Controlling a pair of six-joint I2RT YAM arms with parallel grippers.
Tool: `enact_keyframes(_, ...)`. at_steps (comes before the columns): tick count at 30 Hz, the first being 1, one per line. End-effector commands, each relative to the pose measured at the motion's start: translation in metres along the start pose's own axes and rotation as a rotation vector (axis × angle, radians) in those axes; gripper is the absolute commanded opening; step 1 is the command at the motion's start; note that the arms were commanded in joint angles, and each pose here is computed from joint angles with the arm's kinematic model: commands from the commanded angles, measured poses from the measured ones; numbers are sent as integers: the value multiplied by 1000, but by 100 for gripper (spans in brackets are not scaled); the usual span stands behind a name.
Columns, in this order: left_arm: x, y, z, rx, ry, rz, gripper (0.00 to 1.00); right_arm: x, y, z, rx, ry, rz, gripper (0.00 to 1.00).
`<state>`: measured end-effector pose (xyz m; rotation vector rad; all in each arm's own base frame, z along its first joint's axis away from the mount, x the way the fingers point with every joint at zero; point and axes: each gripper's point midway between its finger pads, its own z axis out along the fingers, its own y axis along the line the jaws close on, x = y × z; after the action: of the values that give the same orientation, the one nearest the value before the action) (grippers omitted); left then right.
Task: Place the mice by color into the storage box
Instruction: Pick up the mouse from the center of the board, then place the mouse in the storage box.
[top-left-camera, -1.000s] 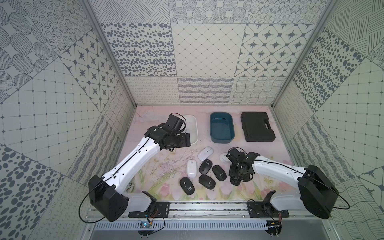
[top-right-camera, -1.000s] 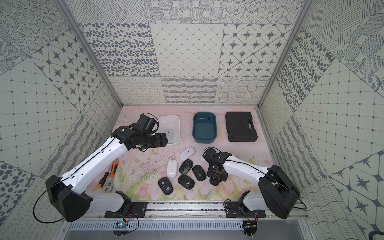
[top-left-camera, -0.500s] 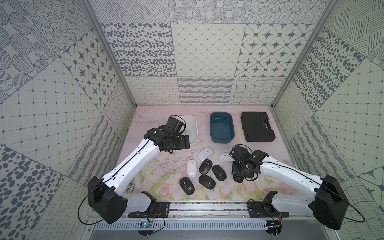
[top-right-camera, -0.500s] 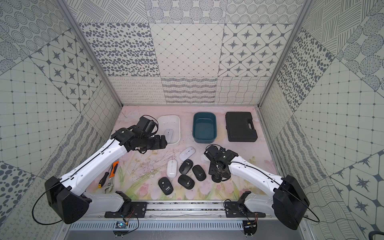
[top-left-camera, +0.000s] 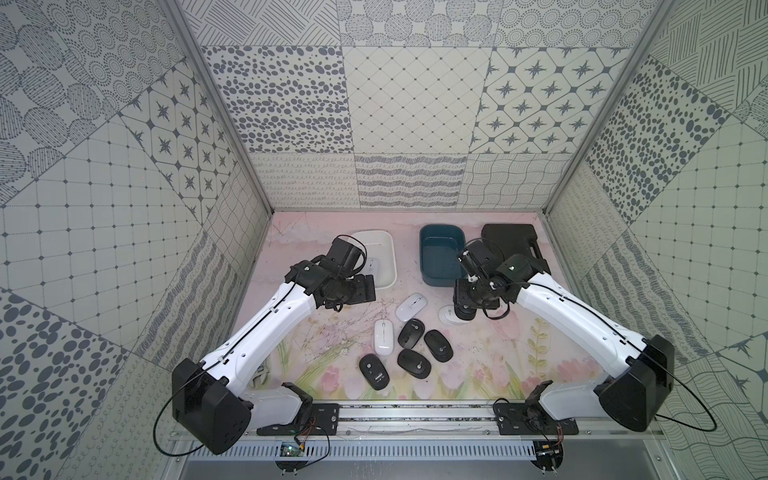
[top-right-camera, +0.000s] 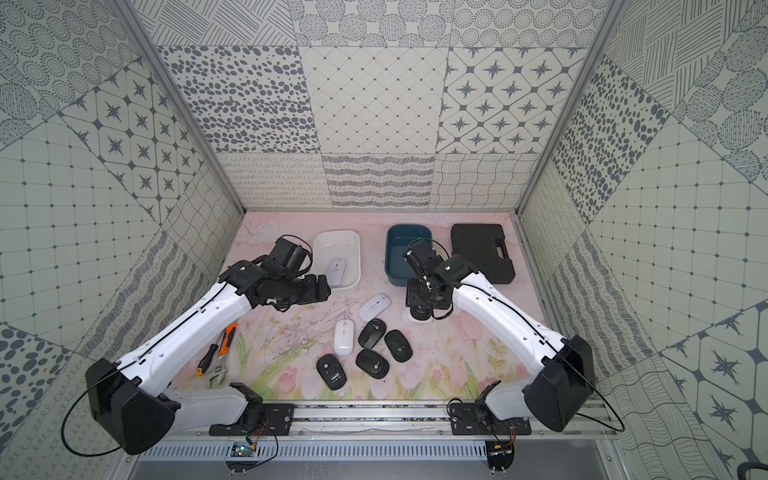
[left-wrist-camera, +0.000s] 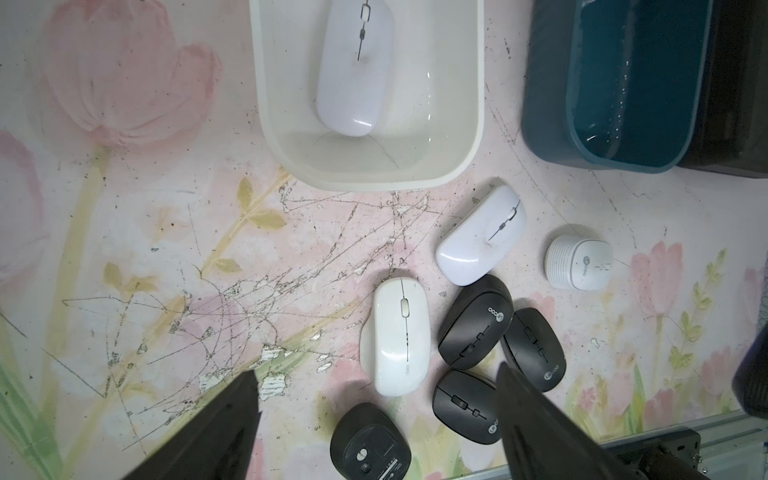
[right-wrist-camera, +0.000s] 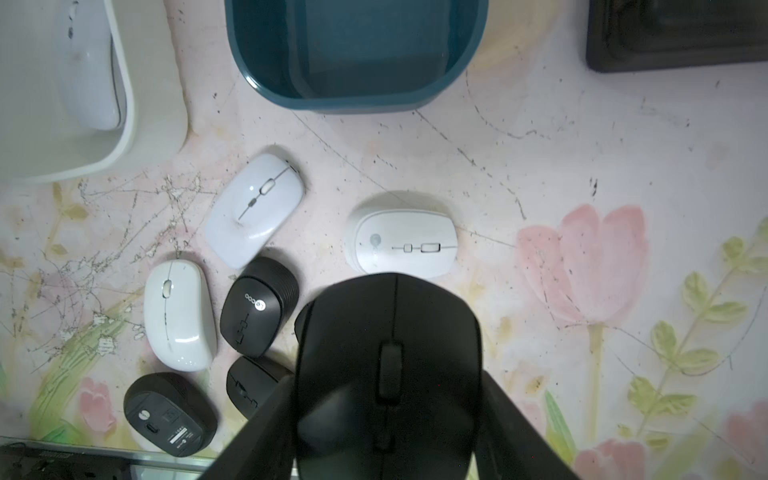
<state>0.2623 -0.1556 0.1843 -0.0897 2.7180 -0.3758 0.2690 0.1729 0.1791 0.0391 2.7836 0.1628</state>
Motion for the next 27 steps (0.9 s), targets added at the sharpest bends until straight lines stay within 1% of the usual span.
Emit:
enact_keyframes(1, 2, 1, -4, 16, -1, -14, 92, -31, 10, 2, -23, -16, -88, 51)
enact_keyframes(6, 8, 4, -4, 25, 9, -24, 92, -79, 18, 18, -41, -27, -92, 51)
enact_keyframes(12, 12, 6, -4, 30, 17, -36, 92, -116, 19, 47, -5, -23, -138, 50)
enact_keyframes(18, 17, 9, -1, 27, 26, -41, 92, -142, 10, 83, 54, -4, -176, 50)
enact_keyframes(20, 20, 11, 1, 24, 35, -42, 92, -146, 5, 99, 77, 19, -185, 50)
enact_keyframes(27, 24, 13, 4, 21, 44, -42, 92, -167, -5, 134, 117, 34, -199, 50)
